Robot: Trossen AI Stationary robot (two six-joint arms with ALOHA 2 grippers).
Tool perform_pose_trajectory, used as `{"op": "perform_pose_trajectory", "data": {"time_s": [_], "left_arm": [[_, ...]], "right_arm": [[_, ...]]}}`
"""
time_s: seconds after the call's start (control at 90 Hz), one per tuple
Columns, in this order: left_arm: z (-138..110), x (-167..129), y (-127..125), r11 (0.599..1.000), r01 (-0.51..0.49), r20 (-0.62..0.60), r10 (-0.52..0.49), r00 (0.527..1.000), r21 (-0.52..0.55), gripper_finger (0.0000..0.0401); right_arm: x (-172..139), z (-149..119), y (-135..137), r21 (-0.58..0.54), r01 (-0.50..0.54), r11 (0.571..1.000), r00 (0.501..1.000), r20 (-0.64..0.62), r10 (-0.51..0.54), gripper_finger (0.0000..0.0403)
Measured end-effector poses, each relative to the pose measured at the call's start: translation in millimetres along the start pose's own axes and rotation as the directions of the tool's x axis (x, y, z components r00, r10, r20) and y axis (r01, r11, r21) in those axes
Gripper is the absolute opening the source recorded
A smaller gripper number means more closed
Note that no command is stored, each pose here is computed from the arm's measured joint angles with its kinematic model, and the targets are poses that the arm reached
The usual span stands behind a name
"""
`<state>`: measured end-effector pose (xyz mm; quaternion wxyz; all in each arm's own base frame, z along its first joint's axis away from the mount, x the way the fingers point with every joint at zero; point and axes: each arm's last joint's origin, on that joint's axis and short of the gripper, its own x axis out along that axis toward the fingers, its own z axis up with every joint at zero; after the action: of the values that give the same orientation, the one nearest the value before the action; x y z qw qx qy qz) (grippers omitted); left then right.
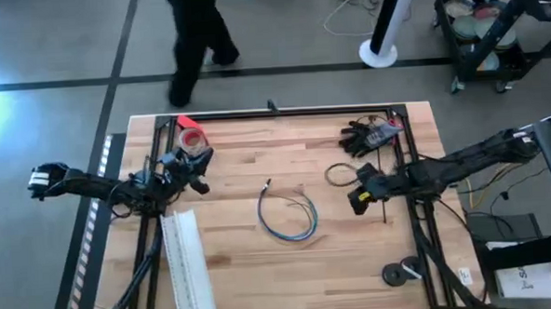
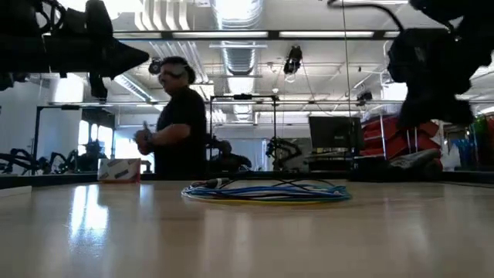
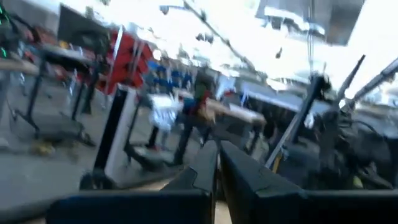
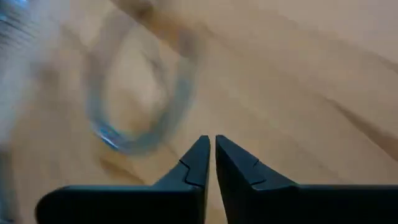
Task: Ziptie cables
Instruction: Put a zip tie on the cables
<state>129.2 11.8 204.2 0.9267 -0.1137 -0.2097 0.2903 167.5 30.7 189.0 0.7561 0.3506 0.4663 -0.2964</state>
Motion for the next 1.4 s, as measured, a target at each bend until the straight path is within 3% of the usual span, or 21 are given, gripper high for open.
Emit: {"op": "perform_pose_trajectory", "data": {"time_s": [0.078, 0.156, 0.289, 0.489, 0.622, 1.056, 1.4], "left_arm": [[8, 6, -3, 0.999, -0.01, 0.033, 0.009, 0.999, 0.036, 0.0007], [11, 13, -9, 0.997, -0.016, 0.007, 0.015, 1.0, 0.071, 0.0007], [16, 29, -20, 0.983, -0.015, -0.067, 0.027, 0.997, 0.184, 0.0007], [21, 55, -41, 0.96, 0.003, -0.179, 0.049, 0.983, 0.28, 0.0007], [12, 69, -51, 0.937, 0.025, -0.268, 0.074, 0.961, 0.349, 0.0007], [-21, 102, -73, 0.901, 0.065, -0.385, 0.118, 0.915, 0.43, 0.0007], [-28, 104, -76, 0.901, 0.079, -0.452, 0.136, 0.882, 0.426, 0.0007]], "right_arm": [[-8, -2, 6, -0.005, 0.187, 0.982, 0.973, -0.137, -0.186, 0.0055], [-10, -5, 16, -0.017, 0.275, 0.961, 0.922, -0.279, -0.269, 0.0083], [4, -21, 30, -0.047, 0.321, 0.946, 0.849, -0.427, -0.31, 0.013], [22, -45, 30, -0.079, 0.444, 0.892, 0.765, -0.485, -0.424, 0.016], [25, -51, 23, -0.045, 0.487, 0.872, 0.759, -0.471, -0.449, 0.0151], [39, -61, -9, 0.176, 0.445, 0.878, 0.828, -0.454, -0.328, 0.0082], [45, -64, -11, 0.155, 0.394, 0.906, 0.839, -0.464, -0.285, 0.0039]]}}
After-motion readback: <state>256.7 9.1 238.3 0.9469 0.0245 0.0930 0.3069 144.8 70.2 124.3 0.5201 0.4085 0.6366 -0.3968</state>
